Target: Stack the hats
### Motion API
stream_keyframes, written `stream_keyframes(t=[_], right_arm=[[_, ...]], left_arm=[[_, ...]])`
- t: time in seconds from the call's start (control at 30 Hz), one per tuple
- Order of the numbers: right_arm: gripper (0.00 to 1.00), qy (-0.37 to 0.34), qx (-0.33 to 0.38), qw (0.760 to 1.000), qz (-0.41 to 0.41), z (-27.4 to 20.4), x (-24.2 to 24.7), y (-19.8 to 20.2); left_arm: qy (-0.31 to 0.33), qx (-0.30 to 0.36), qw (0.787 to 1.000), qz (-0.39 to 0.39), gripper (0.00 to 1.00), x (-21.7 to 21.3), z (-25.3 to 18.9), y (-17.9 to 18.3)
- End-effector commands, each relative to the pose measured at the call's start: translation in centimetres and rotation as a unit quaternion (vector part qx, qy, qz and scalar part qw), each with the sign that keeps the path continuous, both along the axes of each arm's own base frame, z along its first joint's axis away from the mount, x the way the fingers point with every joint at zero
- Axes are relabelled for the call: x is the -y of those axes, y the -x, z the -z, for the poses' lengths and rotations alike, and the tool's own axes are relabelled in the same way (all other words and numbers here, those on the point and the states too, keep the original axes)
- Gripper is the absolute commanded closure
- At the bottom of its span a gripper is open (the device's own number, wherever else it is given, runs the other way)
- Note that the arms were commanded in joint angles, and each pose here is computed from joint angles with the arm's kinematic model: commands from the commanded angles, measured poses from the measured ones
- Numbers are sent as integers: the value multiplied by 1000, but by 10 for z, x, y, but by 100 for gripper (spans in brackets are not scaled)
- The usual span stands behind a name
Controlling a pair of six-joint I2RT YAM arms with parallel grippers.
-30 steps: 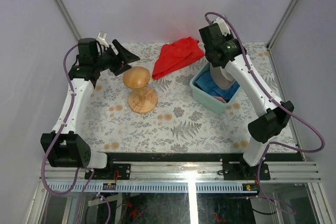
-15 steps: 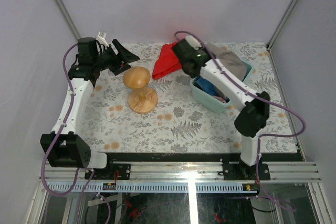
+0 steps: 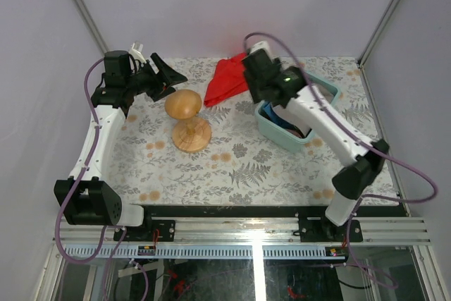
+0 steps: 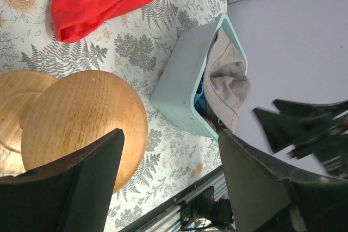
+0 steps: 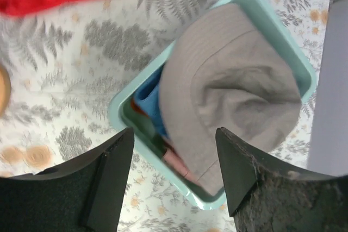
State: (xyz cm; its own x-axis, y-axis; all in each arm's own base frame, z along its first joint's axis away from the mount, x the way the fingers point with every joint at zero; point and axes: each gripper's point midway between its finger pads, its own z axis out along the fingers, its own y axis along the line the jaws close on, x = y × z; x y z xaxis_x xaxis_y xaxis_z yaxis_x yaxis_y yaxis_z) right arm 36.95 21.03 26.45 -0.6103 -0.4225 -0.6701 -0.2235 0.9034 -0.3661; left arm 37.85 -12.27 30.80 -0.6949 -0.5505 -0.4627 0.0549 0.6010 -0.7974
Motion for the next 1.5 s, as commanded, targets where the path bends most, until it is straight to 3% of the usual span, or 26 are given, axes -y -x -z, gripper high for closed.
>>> stream_keyframes(t=[0.0,0.23,0.53,1.47], right_arm=[[33,-143,30,980,136,-34,81,-23],[39,-143,6,966,215,-17,164,-41],[50,-179,-49,952,242,29,201,-50],[28,-212,-108,940,244,100,224,-87]], left_arm=[[-3,14,1000,6,30,1,-10,4],[-2,7,1000,10,30,2,-4,5],[-14,5,1000,8,30,0,0,9],[-20,4,1000,-7,30,-6,-1,8]])
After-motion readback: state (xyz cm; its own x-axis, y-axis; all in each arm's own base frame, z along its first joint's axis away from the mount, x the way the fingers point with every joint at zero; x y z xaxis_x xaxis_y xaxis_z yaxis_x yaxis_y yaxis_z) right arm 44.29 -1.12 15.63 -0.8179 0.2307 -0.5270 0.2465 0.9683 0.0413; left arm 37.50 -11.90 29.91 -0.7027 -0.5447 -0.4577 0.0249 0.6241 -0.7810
